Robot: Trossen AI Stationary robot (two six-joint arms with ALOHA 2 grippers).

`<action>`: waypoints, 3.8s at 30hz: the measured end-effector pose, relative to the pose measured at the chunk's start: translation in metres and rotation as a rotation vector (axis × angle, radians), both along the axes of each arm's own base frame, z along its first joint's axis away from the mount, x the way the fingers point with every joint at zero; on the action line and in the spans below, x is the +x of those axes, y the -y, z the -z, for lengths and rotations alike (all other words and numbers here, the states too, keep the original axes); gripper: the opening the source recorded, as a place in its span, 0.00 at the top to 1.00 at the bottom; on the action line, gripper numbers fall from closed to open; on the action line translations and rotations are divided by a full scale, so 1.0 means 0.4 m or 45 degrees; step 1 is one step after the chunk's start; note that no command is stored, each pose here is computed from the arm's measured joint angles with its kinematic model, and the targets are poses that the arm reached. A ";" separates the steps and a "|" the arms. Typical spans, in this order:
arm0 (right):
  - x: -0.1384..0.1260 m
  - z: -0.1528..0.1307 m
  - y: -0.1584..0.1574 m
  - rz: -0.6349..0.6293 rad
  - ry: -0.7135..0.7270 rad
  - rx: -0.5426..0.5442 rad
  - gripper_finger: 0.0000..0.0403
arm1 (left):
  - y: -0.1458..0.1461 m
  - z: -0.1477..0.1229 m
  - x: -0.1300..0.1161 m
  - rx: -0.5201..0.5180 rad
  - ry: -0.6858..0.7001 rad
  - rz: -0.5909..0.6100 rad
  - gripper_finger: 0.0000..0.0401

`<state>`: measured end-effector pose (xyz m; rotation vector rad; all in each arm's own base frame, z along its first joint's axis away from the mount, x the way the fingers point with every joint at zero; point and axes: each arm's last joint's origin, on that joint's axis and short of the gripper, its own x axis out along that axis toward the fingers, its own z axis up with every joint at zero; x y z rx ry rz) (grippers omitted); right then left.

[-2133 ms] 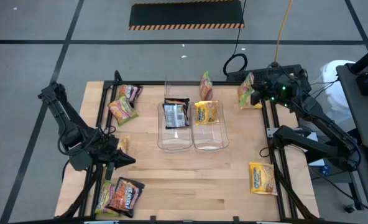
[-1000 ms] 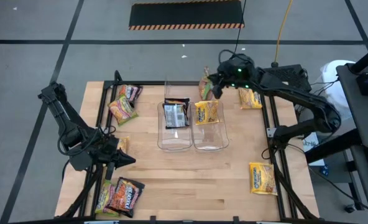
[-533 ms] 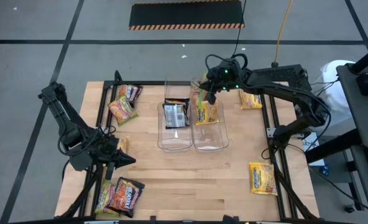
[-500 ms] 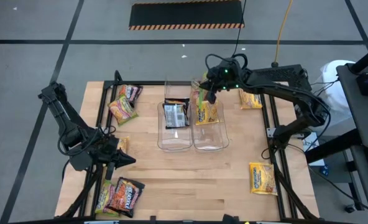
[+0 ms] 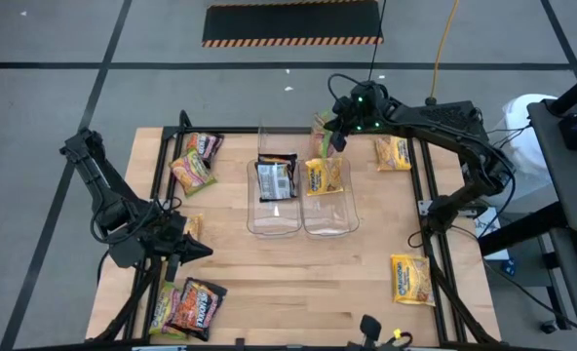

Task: Sort Maruchan noodles
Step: Put the green noodle pack into the top transparent bin

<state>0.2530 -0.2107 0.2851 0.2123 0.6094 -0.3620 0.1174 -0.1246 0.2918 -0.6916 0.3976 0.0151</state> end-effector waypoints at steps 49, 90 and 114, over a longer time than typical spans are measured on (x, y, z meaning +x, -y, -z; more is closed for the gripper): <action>-0.031 0.117 0.133 0.131 -0.103 0.061 1.00 | -0.007 0.004 0.017 -0.042 0.012 -0.127 0.98; -0.085 0.012 0.022 -0.203 -0.066 0.126 1.00 | -0.007 0.004 0.016 -0.026 0.012 -0.117 0.98; -0.059 0.055 0.098 -0.155 0.007 0.030 1.00 | -0.017 0.000 0.029 -0.052 0.030 -0.168 0.98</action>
